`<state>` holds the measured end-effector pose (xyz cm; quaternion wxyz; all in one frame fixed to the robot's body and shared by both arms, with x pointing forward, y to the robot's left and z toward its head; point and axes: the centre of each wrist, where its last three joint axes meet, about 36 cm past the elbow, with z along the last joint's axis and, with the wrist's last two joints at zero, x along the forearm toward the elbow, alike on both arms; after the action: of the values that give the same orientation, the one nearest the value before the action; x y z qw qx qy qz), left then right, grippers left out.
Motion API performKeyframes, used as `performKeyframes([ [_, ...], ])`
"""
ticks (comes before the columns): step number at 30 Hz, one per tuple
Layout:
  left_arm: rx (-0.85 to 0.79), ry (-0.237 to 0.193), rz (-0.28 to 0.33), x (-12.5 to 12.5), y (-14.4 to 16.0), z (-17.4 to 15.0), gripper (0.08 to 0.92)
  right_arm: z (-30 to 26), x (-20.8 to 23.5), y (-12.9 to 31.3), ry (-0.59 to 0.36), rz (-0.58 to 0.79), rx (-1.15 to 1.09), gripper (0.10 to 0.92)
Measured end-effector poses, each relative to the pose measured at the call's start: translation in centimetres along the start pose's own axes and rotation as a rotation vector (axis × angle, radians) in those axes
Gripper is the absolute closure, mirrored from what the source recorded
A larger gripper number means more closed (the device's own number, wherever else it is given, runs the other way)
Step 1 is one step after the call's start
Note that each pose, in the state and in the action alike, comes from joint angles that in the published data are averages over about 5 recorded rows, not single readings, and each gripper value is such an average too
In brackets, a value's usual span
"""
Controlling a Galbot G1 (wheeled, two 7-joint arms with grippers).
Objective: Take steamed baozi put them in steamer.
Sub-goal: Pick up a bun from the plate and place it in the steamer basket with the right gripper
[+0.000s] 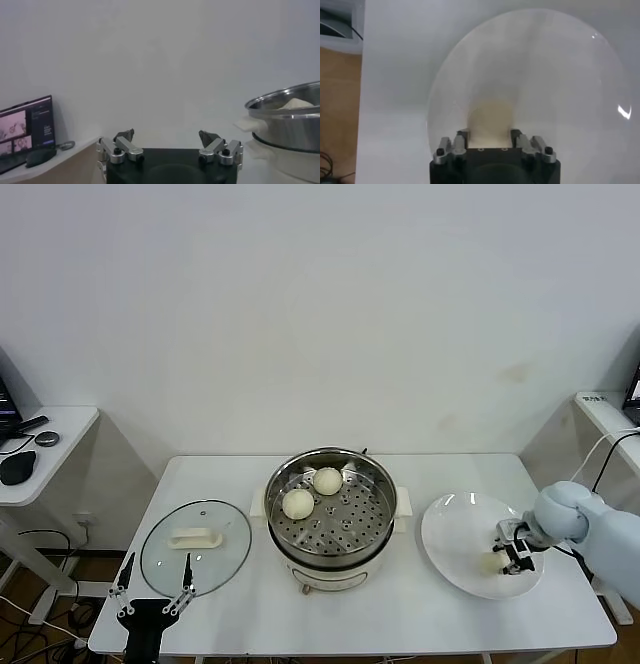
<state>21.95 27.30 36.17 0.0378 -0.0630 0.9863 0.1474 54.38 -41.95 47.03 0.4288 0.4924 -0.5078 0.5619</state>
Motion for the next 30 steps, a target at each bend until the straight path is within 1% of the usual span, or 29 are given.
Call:
performKeyframes([
  [2,0.000,-0.002,0.000,0.0,0.0,0.0,0.177,0.0,0.6,-0.2,-0.005,0.006,0.002,0.642],
  [8,-0.002,-0.009,0.001,-0.3,0.1,-0.1,0.177,0.0,3.5,-1.9,-0.035,0.034,0.005,0.640],
  [12,-0.002,-0.017,0.001,-0.5,0.2,-0.2,0.177,-0.3,6.8,-4.0,-0.073,0.070,0.012,0.635],
  [17,-0.006,-0.026,-0.001,-0.8,0.5,-0.3,0.177,-1.9,11.9,-7.4,-0.137,0.138,0.049,0.632],
  [24,-0.009,-0.033,-0.005,-1.1,0.7,-0.4,0.177,-8.2,19.2,-11.8,-0.237,0.240,0.204,0.632],
  [27,-0.009,-0.033,-0.008,-1.1,0.7,-0.4,0.177,-11.9,20.8,-12.9,-0.265,0.252,0.302,0.622],
  [30,-0.009,-0.033,-0.013,-1.1,0.8,-0.5,0.177,-15.9,21.1,-13.7,-0.287,0.248,0.411,0.602],
])
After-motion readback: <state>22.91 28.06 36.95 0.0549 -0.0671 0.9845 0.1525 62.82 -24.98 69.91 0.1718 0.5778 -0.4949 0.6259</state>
